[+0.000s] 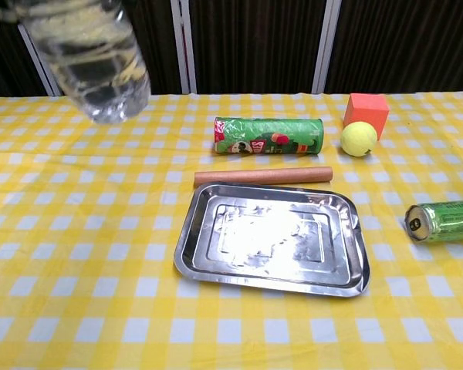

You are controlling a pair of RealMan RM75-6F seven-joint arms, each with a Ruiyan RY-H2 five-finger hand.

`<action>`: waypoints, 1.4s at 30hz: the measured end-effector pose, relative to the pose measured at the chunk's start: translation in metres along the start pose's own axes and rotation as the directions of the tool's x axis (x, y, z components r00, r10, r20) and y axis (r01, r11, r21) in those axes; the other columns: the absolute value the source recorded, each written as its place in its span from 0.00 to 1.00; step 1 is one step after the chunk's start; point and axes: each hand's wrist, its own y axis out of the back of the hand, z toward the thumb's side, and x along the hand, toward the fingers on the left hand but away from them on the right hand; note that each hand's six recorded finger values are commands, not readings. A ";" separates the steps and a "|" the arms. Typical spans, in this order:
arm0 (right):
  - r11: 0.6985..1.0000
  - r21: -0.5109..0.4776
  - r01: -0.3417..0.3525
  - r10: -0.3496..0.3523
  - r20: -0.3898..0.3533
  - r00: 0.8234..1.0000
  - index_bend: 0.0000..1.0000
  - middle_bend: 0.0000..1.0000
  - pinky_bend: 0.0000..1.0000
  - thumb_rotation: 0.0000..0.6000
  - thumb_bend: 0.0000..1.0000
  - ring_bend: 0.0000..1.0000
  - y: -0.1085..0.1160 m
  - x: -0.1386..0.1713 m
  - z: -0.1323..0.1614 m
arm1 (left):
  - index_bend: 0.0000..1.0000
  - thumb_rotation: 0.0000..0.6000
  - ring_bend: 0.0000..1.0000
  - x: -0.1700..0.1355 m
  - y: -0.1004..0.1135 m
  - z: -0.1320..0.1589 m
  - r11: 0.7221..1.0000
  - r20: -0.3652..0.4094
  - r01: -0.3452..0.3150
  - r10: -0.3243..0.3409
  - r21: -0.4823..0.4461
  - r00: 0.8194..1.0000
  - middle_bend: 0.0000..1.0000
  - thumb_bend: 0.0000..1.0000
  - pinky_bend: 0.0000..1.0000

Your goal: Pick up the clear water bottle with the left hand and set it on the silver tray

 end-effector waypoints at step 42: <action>1.000 -0.017 -0.004 0.004 -0.007 1.000 0.01 0.00 0.00 1.00 0.05 0.00 0.001 0.000 0.000 | 0.61 1.00 0.08 -0.019 0.033 -0.028 0.994 -0.095 -0.027 0.018 -0.103 0.995 0.55 0.45 0.02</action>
